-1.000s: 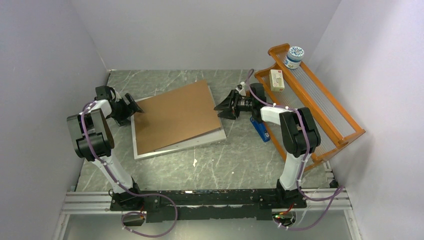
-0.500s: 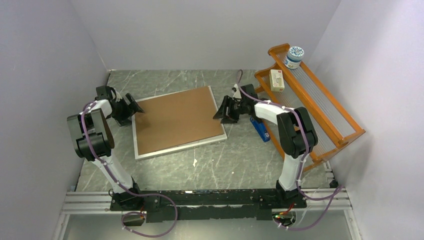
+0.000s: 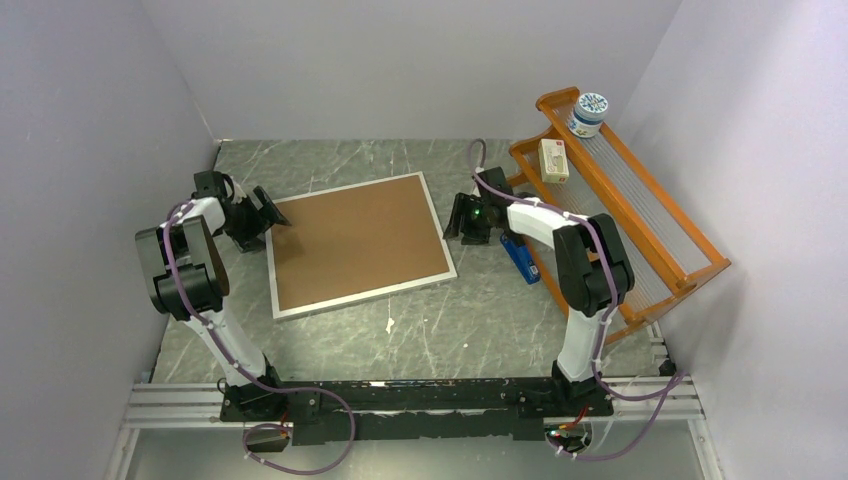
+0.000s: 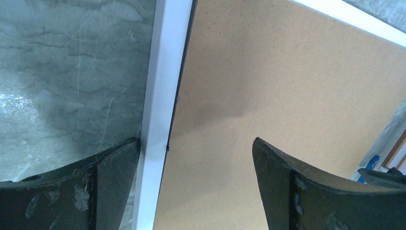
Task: Put the photo into the frame
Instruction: Adjust the photo frame item on the photo frame, then adjust the photo frame at the center of the board, then adjust the photo frame item on the photo frame.
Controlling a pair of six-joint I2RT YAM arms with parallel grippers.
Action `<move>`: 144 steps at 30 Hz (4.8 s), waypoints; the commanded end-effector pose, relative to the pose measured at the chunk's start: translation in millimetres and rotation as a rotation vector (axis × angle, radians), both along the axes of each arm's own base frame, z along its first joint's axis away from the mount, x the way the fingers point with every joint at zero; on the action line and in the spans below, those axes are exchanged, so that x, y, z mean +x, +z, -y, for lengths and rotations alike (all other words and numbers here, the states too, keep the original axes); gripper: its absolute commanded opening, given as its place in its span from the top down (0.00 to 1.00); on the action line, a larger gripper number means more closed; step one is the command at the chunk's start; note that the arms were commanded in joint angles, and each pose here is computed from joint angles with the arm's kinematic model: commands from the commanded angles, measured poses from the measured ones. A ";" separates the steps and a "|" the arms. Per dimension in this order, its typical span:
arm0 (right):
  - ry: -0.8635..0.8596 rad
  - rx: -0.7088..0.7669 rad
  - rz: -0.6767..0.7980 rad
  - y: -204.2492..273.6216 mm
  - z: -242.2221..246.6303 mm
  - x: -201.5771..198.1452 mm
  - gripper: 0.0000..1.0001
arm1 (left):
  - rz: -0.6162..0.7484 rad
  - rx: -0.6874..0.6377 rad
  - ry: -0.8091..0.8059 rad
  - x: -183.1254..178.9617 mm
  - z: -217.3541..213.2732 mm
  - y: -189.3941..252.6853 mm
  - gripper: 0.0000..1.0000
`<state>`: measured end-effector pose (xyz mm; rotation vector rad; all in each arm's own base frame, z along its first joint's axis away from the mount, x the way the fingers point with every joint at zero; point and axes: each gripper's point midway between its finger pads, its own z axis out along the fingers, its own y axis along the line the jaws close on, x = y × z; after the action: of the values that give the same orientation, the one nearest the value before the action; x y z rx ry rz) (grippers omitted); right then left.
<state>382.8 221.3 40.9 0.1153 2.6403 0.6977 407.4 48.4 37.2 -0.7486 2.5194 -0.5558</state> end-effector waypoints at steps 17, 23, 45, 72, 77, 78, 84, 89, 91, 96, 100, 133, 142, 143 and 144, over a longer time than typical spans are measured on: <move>0.122 -0.177 0.087 -17.4 -23.0 49.0 0.55 | -0.166 -0.121 -0.040 -25.5 29.1 -37.8 0.06; 0.252 -0.148 0.063 -20.1 -38.6 14.0 0.54 | -0.161 -0.141 -0.036 -24.3 32.0 -40.3 0.06; 0.316 -0.171 0.016 -8.1 -17.0 -81.0 0.56 | 0.004 -0.168 -0.112 48.8 46.0 -23.5 0.06; 0.083 -0.244 0.193 36.8 -5.5 87.3 0.41 | -0.227 0.074 0.362 -80.0 -37.3 35.7 0.06; 0.152 -0.207 0.181 22.4 -18.8 88.5 0.45 | -0.194 0.029 0.384 -89.2 -31.7 29.3 0.06; 0.164 -0.198 0.180 20.1 -21.2 88.0 0.47 | -0.192 0.018 0.380 -88.6 -31.2 27.5 0.06; 0.201 -0.157 0.156 10.2 -31.0 85.1 0.62 | -0.202 -0.019 0.350 -85.6 -28.2 15.8 0.06; 0.230 -0.081 0.140 5.5 -42.8 76.7 0.66 | -0.202 -0.028 0.328 -83.0 -29.8 11.6 0.06; 0.233 -0.038 0.142 7.7 -48.1 72.7 0.67 | -0.204 -0.041 0.307 -81.4 -28.3 9.6 0.06; 0.184 0.093 0.127 5.0 -52.4 63.9 0.70 | -0.212 -0.076 0.273 -78.9 -23.2 4.1 0.06; 0.013 0.082 0.065 8.5 -33.9 65.4 0.67 | -0.206 -0.064 0.269 -80.2 -23.7 5.1 0.06; 0.013 0.634 0.064 95.8 -80.0 17.8 0.78 | -0.151 0.025 0.281 -69.8 -40.6 26.8 0.06; -0.008 0.527 0.043 86.5 -72.4 21.8 0.82 | -0.088 0.283 0.344 -76.4 -75.3 83.2 0.06; -0.011 0.522 0.038 85.5 -72.0 21.7 0.82 | -0.062 0.297 0.320 -74.1 -70.5 91.6 0.06; -0.014 0.517 0.034 84.6 -71.6 21.6 0.82 | -0.033 0.305 0.287 -70.4 -63.1 100.4 0.06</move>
<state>400.9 289.7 99.7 0.3351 2.3999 1.3616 330.2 114.0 93.0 -1.1383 2.4422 -0.1519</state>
